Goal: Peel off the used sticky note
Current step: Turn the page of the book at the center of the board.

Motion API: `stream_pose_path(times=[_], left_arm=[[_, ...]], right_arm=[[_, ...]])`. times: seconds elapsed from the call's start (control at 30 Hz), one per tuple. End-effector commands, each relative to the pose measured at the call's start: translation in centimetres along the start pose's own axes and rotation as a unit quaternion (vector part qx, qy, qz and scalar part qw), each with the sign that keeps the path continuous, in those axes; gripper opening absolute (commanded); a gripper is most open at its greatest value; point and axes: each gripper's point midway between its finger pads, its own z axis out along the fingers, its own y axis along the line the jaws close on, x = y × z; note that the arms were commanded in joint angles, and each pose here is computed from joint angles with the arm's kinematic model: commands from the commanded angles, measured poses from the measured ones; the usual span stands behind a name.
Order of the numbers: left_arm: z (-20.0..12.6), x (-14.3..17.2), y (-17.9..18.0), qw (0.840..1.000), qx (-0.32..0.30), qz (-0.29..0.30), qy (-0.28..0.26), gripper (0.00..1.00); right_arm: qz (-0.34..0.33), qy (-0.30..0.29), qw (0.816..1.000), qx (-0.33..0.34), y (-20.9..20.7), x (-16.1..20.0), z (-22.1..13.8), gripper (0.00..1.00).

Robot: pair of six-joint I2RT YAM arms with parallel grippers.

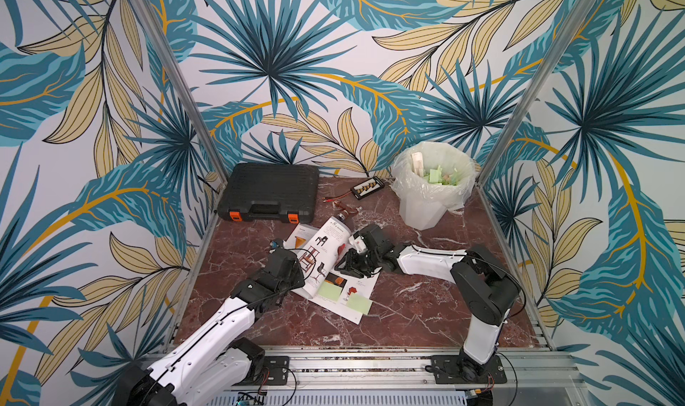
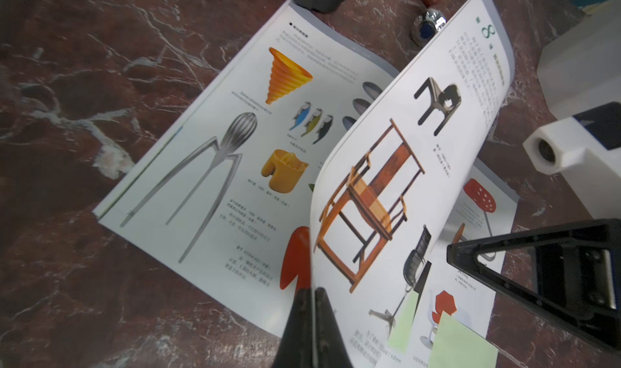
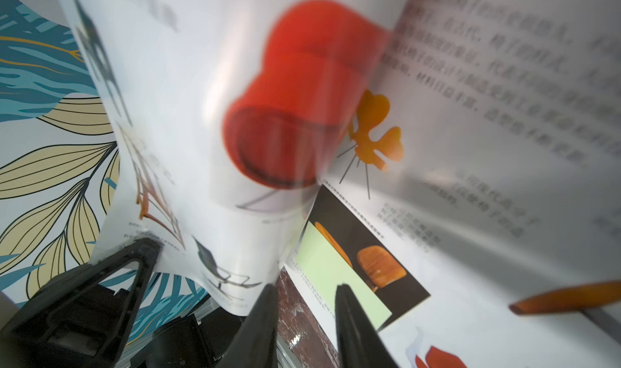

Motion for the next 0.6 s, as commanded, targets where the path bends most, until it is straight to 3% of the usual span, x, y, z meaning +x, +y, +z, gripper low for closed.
stream_pose_path(times=[0.0, 0.2, 0.37, 0.57], left_arm=[[-1.3, -1.2, 2.4, 0.997, -0.052, -0.03, -0.04, 0.01], [-2.4, -1.8, 4.9, 0.99, -0.089, -0.068, -0.089, 0.04], [-2.3, -1.1, 6.5, 0.985, -0.127, -0.081, -0.084, 0.16], [-2.5, -1.1, 6.7, 0.985, -0.13, -0.081, -0.084, 0.66]], right_arm=[[-0.009, 0.005, 1.0, 0.0, 0.1, 0.2, -0.2, 0.32], [-0.006, 0.007, 1.0, 0.004, -0.4, 0.1, 0.4, 0.32], [-0.004, 0.01, 1.0, 0.008, -0.8, 0.1, 0.8, 0.33], [-0.001, 0.012, 1.0, 0.011, -1.1, 0.2, 0.9, 0.32]])
